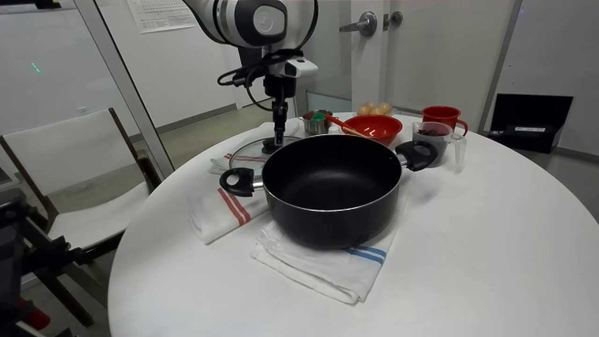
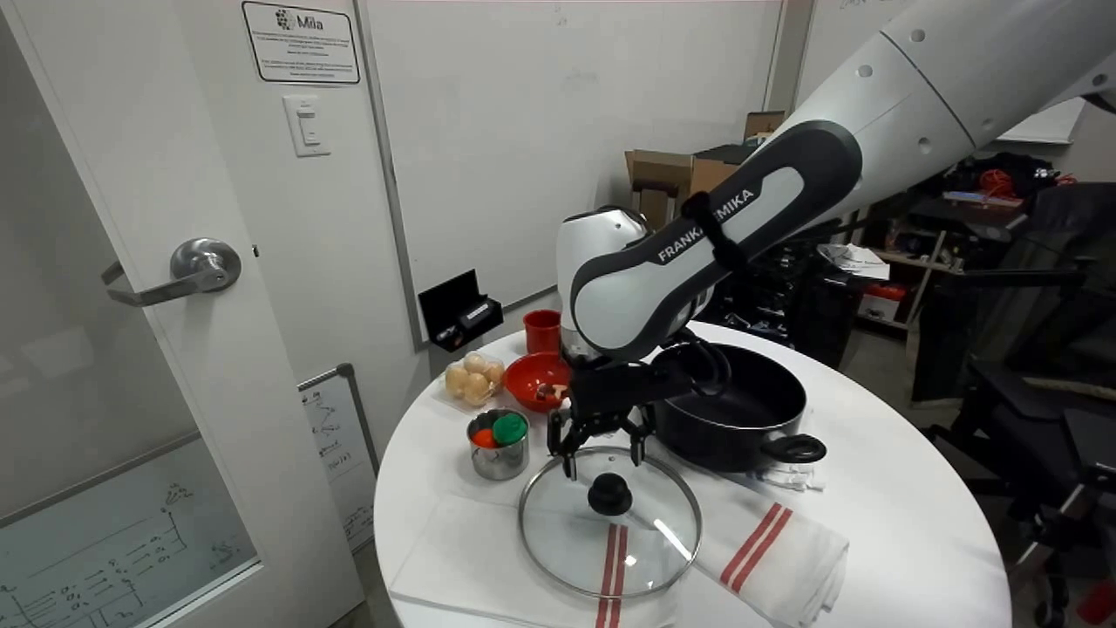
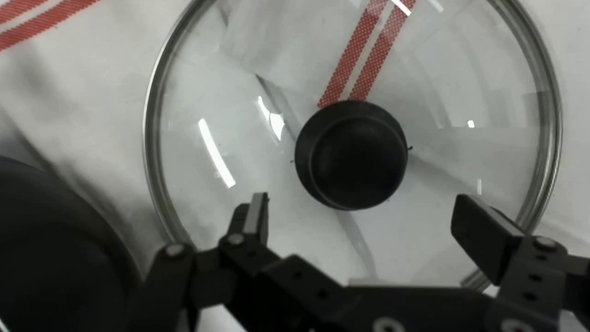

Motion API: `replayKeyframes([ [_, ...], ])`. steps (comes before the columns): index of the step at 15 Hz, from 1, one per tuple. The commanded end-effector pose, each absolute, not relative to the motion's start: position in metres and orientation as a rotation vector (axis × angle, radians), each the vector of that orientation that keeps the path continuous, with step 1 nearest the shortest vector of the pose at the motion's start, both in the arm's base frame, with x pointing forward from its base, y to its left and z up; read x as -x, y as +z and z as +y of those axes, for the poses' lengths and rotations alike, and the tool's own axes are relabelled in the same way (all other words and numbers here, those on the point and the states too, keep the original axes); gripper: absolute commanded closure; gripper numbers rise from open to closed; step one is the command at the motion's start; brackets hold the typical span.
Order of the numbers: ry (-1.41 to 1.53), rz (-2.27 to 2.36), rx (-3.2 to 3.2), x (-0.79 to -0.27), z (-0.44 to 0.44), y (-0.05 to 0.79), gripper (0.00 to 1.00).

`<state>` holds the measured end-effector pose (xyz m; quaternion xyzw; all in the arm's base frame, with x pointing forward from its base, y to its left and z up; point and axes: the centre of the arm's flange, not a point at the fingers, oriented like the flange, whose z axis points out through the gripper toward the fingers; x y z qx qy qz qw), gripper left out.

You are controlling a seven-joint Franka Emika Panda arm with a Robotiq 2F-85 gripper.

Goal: Remove the lid from the pot

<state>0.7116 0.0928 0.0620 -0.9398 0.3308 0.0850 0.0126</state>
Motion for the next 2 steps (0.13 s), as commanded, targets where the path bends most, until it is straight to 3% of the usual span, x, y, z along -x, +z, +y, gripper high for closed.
replayKeyframes([
  [1,0.267,1.031,2.929,-0.7112,0.0926,0.0608,0.00],
  [2,0.270,1.032,2.930,-0.7107,0.0924,0.0594,0.00],
])
